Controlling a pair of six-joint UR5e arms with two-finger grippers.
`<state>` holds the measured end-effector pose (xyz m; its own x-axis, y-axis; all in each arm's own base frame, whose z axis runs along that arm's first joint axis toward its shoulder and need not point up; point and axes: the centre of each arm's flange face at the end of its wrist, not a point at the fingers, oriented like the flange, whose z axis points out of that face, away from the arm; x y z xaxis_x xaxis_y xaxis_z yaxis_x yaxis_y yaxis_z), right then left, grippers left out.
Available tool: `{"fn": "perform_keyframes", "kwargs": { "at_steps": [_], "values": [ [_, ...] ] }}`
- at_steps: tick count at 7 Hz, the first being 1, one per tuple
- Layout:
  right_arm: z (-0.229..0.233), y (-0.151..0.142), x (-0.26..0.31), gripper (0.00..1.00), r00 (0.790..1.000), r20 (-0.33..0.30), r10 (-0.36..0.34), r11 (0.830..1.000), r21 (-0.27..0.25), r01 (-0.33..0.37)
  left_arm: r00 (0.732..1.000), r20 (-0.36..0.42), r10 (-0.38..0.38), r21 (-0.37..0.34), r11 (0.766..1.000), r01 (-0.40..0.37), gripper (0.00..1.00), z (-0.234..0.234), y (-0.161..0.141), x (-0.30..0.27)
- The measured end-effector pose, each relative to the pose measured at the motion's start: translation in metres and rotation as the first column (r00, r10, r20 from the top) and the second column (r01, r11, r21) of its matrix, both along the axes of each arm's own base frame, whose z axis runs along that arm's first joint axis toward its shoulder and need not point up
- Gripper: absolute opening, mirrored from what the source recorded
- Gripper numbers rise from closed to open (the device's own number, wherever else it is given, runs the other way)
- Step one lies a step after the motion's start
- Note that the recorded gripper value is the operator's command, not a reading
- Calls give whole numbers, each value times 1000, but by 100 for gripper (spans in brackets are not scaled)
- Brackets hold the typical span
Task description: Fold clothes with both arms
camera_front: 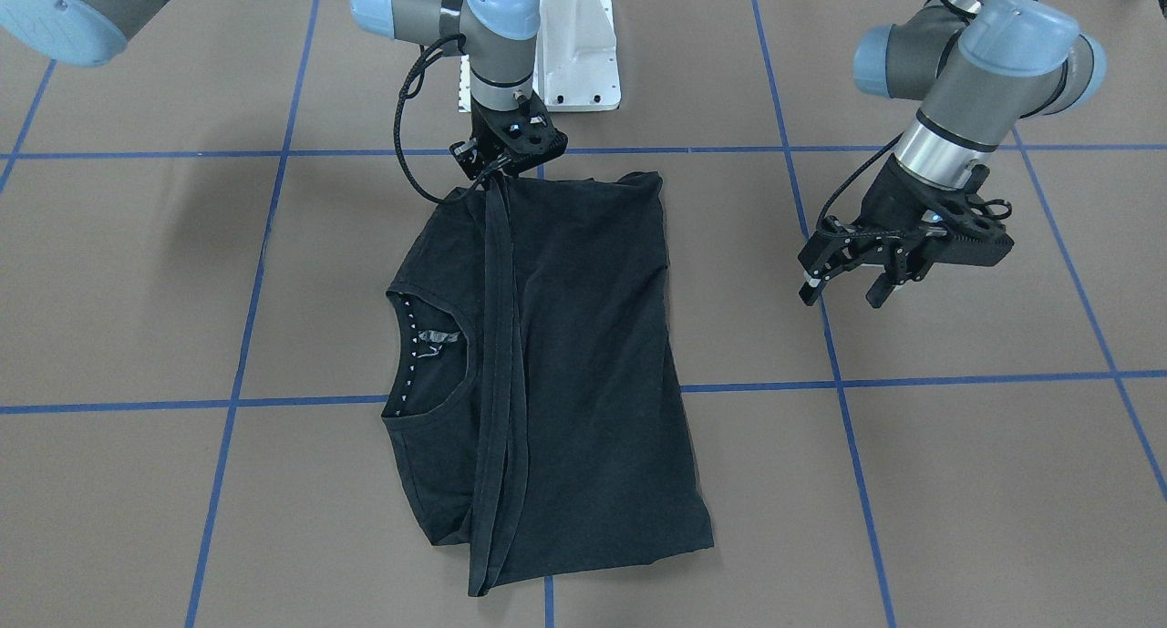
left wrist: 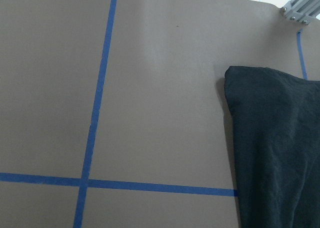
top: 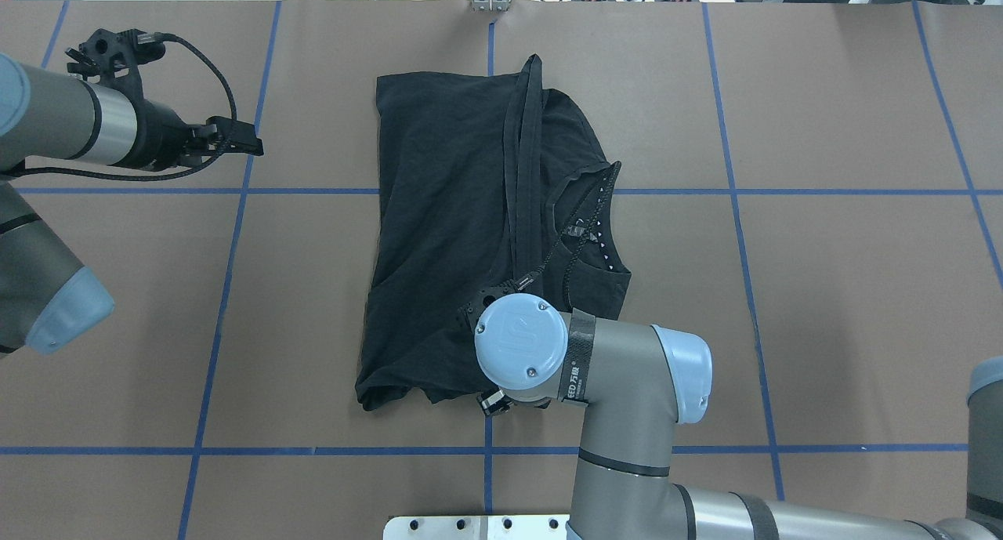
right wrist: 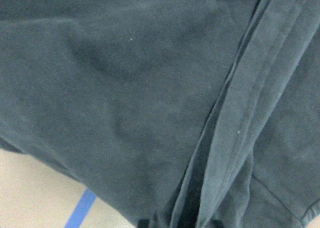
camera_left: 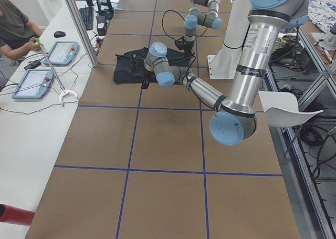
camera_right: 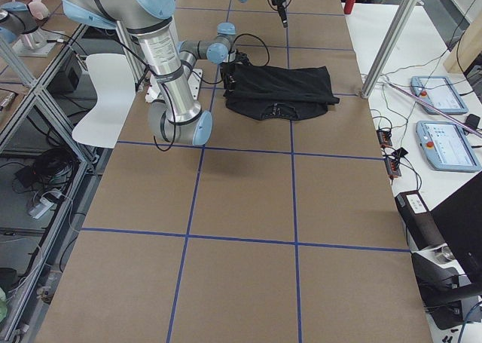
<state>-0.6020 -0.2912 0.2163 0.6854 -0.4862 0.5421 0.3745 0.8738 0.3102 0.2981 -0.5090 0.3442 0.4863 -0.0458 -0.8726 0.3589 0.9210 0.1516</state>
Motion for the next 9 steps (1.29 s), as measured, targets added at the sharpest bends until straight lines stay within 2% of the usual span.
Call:
{"fn": "perform_keyframes", "kwargs": {
  "at_steps": [1, 6, 7, 8, 9],
  "values": [
    [1, 0, 1, 0, 1000, -1, 2, 1000, -1, -2, 1000, 0, 0, 0, 1000, 0, 100, 0, 0, 0],
    [16, 5, 38, 0, 1000, 7, 10, 1000, -2, -10, 1000, -14, -1, 7, 1000, 1, 100, -9, 2, -1],
    [28, 11, 54, 0, 1000, 0, 31, 999, -22, -31, 1000, -18, -2, 8, 1000, 2, 100, -11, 2, -1],
    [47, 31, 60, 0, 995, -26, 92, 992, -89, -94, 1000, -23, -5, 7, 1000, 5, 100, -13, 3, -2],
    [62, 60, 55, 16, 985, -56, 165, 971, -168, -172, 1000, -29, -9, 5, 1000, 9, 100, -16, 3, -3]
  ]
}}
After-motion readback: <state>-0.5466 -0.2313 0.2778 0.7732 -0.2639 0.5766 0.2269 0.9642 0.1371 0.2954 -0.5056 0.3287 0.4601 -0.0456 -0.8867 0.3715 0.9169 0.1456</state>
